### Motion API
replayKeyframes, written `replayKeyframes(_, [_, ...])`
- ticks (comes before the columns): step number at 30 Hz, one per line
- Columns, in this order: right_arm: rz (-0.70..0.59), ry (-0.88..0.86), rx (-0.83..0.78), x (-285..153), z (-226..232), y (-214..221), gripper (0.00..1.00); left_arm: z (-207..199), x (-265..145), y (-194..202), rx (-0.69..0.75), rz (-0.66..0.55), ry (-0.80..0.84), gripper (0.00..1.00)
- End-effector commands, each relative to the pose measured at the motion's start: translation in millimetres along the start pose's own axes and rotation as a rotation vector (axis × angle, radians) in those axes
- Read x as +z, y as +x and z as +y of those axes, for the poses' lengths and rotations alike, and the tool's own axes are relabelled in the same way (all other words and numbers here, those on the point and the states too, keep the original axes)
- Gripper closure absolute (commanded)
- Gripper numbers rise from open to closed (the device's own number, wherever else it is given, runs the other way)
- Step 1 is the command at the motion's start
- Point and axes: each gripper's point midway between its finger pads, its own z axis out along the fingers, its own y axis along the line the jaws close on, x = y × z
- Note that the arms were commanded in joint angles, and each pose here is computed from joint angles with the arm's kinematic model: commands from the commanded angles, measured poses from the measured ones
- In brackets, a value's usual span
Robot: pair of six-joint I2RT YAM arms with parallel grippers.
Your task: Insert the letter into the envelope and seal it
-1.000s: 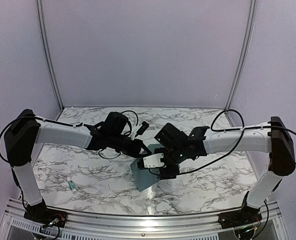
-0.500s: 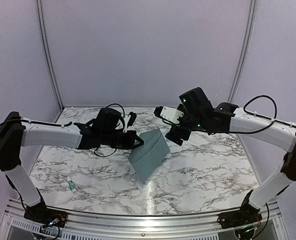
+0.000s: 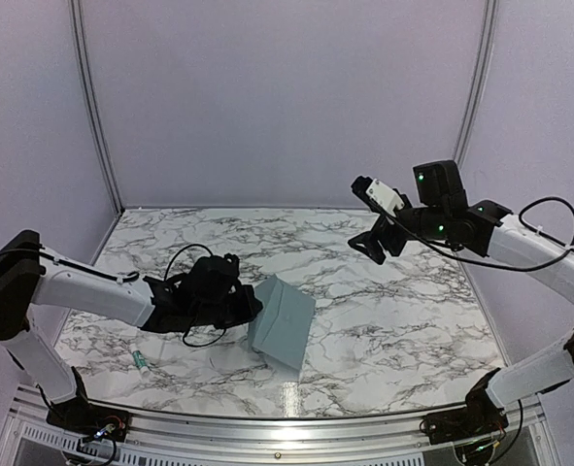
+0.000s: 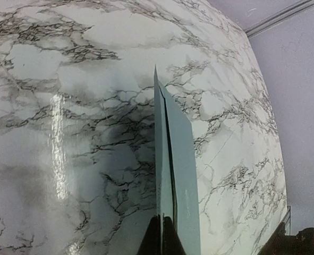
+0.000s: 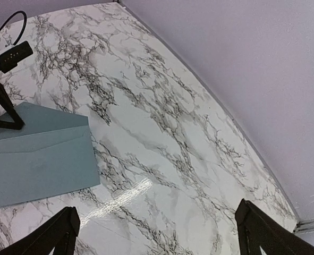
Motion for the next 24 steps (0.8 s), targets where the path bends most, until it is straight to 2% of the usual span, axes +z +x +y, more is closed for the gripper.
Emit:
replayKeyframes(1, [-0.079,-0.068,0.031,-5.3,12.4,-5.5,0.02,18.0,-4.1,-4.5,-0.123,-0.116,-0.061,1.00])
replayKeyframes(5, [-0.080,-0.005,0.105,-4.8,2.5,0.5,0.02,31.0,-9.3,1.0,-0.143,-0.184,-0.111,1.00])
replayKeyframes(10, [-0.102,-0.084,0.122,-2.3,14.2,-4.1,0.01,42.9,-16.1,1.5,-0.182,-0.265,-0.135,1.00])
replayKeyframes(16, [-0.121,-0.127,0.120,-2.3,21.6,-6.6,0.01,47.9,-6.7,6.4,-0.190,-0.271,-0.138,1.00])
replayKeyframes(24, [-0.102,-0.086,0.101,8.3,22.1,14.3,0.01,35.6,16.5,3.2,-0.093,-0.266,-0.150,1.00])
